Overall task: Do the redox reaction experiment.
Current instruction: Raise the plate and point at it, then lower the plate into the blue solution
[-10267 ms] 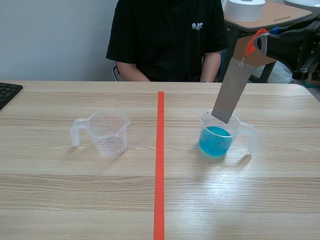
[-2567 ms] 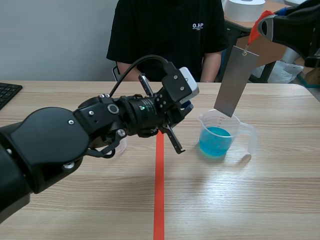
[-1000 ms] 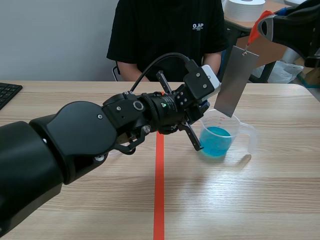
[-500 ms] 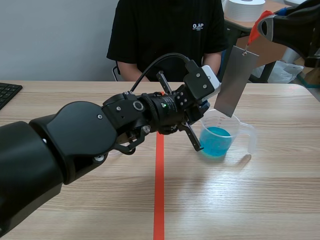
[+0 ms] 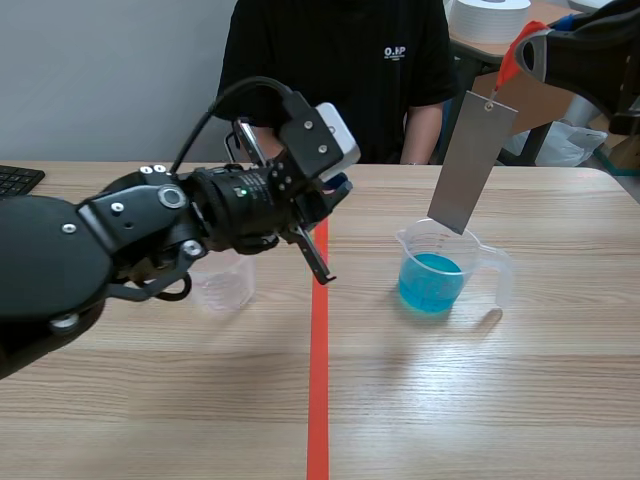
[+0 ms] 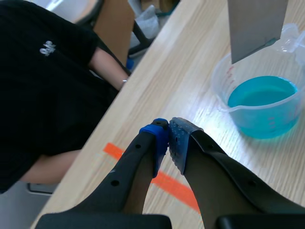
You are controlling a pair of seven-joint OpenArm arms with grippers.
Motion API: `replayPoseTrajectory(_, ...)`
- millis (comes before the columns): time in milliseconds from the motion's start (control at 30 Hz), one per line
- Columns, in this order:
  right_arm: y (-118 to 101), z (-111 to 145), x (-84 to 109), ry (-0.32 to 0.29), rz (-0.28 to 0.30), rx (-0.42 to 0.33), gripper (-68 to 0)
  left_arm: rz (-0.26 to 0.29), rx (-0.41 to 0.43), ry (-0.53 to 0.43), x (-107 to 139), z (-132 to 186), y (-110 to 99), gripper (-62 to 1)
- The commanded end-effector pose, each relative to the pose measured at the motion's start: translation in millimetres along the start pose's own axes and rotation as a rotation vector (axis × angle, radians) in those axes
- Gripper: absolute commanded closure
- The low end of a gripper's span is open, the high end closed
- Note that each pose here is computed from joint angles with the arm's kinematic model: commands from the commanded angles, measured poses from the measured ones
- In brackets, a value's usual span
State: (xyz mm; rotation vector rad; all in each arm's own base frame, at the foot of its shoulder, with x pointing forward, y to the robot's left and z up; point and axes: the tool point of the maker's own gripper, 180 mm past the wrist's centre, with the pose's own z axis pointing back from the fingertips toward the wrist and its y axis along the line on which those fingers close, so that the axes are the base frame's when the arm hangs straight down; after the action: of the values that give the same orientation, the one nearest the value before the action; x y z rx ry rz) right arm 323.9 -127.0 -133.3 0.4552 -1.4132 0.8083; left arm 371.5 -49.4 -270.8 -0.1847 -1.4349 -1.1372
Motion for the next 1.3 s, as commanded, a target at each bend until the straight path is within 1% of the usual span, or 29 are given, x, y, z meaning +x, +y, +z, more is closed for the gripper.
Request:
replayPoseTrajectory(0,-3.8,2.5,15.0,-0.033,0.032,0.000,-1.5,0.011,0.028,-0.013,-0.5,15.3,9.8,-4.7)
replayPoseTrajectory(67,-3.8,2.5,15.0,-0.033,0.032,0.000,-1.5,0.010,0.033,0.006,-9.6,35.8,12.3,-4.7)
replayPoseTrajectory(167,-3.8,2.5,15.0,-0.033,0.032,0.000,-1.5,0.030,0.080,0.052,-27.2,70.9,21.5,-4.7)
replayPoseTrajectory(333,-3.8,2.4,14.5,-0.030,0.032,0.000,-1.5,0.099,0.139,0.164,-60.6,134.3,27.3,-4.7)
replayPoseTrajectory(400,-3.7,2.4,14.4,-0.030,0.031,0.000,-1.5,0.119,0.157,0.213,-74.7,158.5,24.7,-4.7)
replayPoseTrajectory(467,-3.7,2.4,14.2,-0.029,0.032,0.000,-1.5,0.152,0.179,0.267,-89.7,181.9,20.0,-4.7)
replayPoseTrajectory(567,-3.8,2.4,14.1,-0.028,0.032,0.000,-1.5,0.196,0.193,0.360,-112.7,215.1,4.3,-4.7)
replayPoseTrajectory(633,-3.8,2.4,13.9,-0.027,0.032,0.000,-1.5,0.225,0.196,0.412,-124.4,237.0,-10.1,-4.7)
replayPoseTrajectory(733,-4.4,2.5,12.3,-0.021,0.032,-0.002,-1.5,0.277,0.187,0.462,-133.5,266.2,-35.0,-4.7)
replayPoseTrajectory(867,-5.7,2.6,9.8,-0.015,0.027,-0.006,-1.5,0.353,0.218,0.539,-143.3,298.8,-58.8,-4.7)
replayPoseTrajectory(1100,-7.2,2.5,7.1,-0.018,0.012,-0.011,-1.5,0.460,0.282,0.641,-151.5,333.1,-87.7,-4.7)
replayPoseTrajectory(1267,-12.7,2.2,-4.1,-0.010,-0.024,-0.032,-1.5,0.525,0.295,0.692,-151.7,348.4,-110.4,-4.7)
